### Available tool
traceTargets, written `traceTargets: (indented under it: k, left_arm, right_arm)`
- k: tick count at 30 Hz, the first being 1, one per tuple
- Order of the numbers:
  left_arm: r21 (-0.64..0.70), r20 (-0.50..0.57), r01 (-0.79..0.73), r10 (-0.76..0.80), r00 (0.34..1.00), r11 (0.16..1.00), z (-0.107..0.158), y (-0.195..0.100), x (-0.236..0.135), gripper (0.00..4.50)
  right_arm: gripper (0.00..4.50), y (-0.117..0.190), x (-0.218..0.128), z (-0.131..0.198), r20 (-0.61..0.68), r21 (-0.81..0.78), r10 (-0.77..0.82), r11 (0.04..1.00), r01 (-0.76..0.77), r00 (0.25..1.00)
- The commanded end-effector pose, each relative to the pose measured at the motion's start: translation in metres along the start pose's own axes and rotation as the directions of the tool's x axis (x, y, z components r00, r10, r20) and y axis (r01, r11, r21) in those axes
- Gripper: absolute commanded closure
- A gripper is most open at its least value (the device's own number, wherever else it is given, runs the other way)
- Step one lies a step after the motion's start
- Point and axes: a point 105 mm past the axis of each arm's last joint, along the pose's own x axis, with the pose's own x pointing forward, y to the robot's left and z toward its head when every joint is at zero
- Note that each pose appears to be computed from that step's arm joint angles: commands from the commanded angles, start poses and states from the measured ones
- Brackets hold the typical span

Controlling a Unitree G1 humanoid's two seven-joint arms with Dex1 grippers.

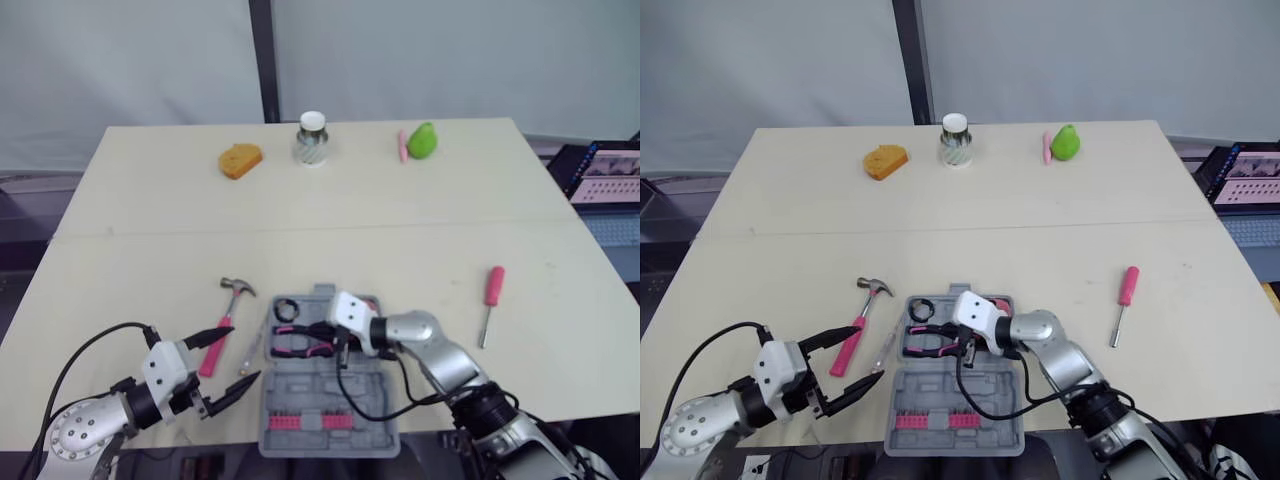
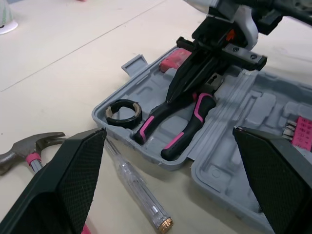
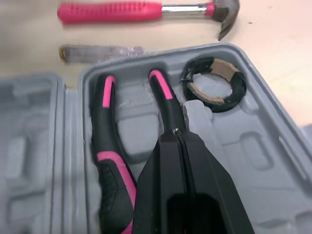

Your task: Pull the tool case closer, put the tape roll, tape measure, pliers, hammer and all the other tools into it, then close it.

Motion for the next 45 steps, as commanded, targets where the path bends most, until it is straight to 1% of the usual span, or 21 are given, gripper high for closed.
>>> traceTargets:
  k: [1,3,4,6,7,9,11,14,16,19,22,26,30,35,36,38,40,42,43,44,45]
  left_arm:
    - [-0.007,-0.026,-0.075,0.075,0.997,0.997,0.003,0.020,-0.011,0.00]
    - [-0.055,-0.113,-0.121,0.114,0.987,0.991,-0.010,0.032,-0.021,0.00]
    - [-0.075,-0.146,-0.145,0.133,0.980,0.987,-0.015,0.038,-0.026,0.00]
    - [-0.117,-0.201,-0.214,0.188,0.961,0.970,-0.025,0.053,-0.041,0.00]
    - [-0.126,-0.223,-0.276,0.244,0.944,0.953,-0.029,0.066,-0.053,0.00]
    - [-0.122,-0.242,-0.385,0.349,0.905,0.915,-0.033,0.088,-0.076,0.00]
    - [-0.091,-0.253,-0.471,0.437,0.863,0.878,-0.036,0.106,-0.097,0.00]
    - [-0.063,-0.267,-0.551,0.518,0.813,0.832,-0.040,0.125,-0.125,0.00]
    - [-0.053,-0.269,-0.584,0.552,0.789,0.810,-0.042,0.133,-0.137,0.00]
    - [-0.037,-0.283,-0.606,0.573,0.769,0.795,-0.047,0.139,-0.147,0.00]
    - [-0.032,-0.289,-0.601,0.568,0.771,0.799,-0.051,0.139,-0.148,0.00]
    - [-0.038,-0.278,-0.601,0.569,0.774,0.799,-0.052,0.138,-0.146,0.00]
    - [-0.049,-0.277,-0.576,0.543,0.793,0.816,-0.054,0.131,-0.139,0.00]
    - [-0.068,-0.294,-0.541,0.501,0.814,0.838,-0.055,0.124,-0.131,0.00]
    - [-0.071,-0.290,-0.528,0.489,0.823,0.846,-0.053,0.122,-0.126,0.00]
    - [-0.082,-0.260,-0.457,0.424,0.867,0.886,-0.041,0.112,-0.103,0.00]
    - [-0.105,-0.231,-0.370,0.340,0.912,0.923,-0.028,0.097,-0.080,0.00]
    - [-0.129,-0.219,-0.300,0.268,0.938,0.945,-0.020,0.083,-0.064,0.00]
    - [-0.138,-0.222,-0.263,0.229,0.948,0.955,-0.018,0.076,-0.057,0.26]
    - [-0.154,-0.226,-0.212,0.174,0.958,0.965,-0.015,0.067,-0.048,0.58]
    - [-0.167,-0.233,-0.170,0.129,0.964,0.971,-0.013,0.059,-0.043,0.89]
  right_arm:
    - [4.48,-0.012,-0.045,0.025,0.127,0.065,-0.037,0.997,0.029,0.991]
    - [3.96,-0.019,-0.082,0.018,0.107,0.133,-0.089,0.988,0.074,0.990]
    - [3.62,-0.020,-0.099,0.015,0.092,0.159,-0.108,0.983,0.092,0.990]
    - [2.64,-0.029,-0.134,0.009,0.074,0.219,-0.183,0.962,0.163,0.980]
    - [2.16,-0.036,-0.158,0.002,0.051,0.255,-0.247,0.940,0.226,0.968]
    - [1.10,-0.046,-0.199,-0.012,-0.006,0.297,-0.358,0.891,0.343,0.934]
    - [0.09,-0.054,-0.233,-0.027,-0.070,0.309,-0.456,0.836,0.454,0.887]
    - [0.03,-0.064,-0.277,-0.044,-0.123,0.324,-0.580,0.743,0.585,0.805]
    - [0.03,-0.066,-0.297,-0.057,-0.163,0.321,-0.629,0.695,0.643,0.761]
    - [0.03,-0.064,-0.315,-0.076,-0.208,0.322,-0.670,0.641,0.697,0.713]
    - [0.03,-0.062,-0.319,-0.086,-0.226,0.324,-0.675,0.628,0.708,0.702]
    - [0.03,-0.065,-0.320,-0.090,-0.238,0.316,-0.682,0.619,0.719,0.692]
    - [0.03,-0.065,-0.319,-0.094,-0.254,0.305,-0.672,0.627,0.717,0.696]
    - [0.03,-0.068,-0.318,-0.091,-0.257,0.285,-0.670,0.636,0.717,0.696]
    - [0.03,-0.069,-0.316,-0.087,-0.250,0.278,-0.664,0.648,0.709,0.704]
    - [0.03,-0.068,-0.301,-0.068,-0.213,0.263,-0.614,0.713,0.650,0.760]
    - [0.03,-0.062,-0.283,-0.049,-0.180,0.255,-0.549,0.775,0.578,0.816]
    - [0.03,-0.056,-0.271,-0.038,-0.164,0.253,-0.499,0.813,0.525,0.851]
    - [0.01,-0.051,-0.264,-0.033,-0.160,0.247,-0.471,0.832,0.497,0.867]
    - [0.42,-0.044,-0.252,-0.026,-0.153,0.240,-0.421,0.862,0.447,0.894]
    - [0.57,-0.037,-0.242,-0.020,-0.148,0.238,-0.378,0.883,0.404,0.914]
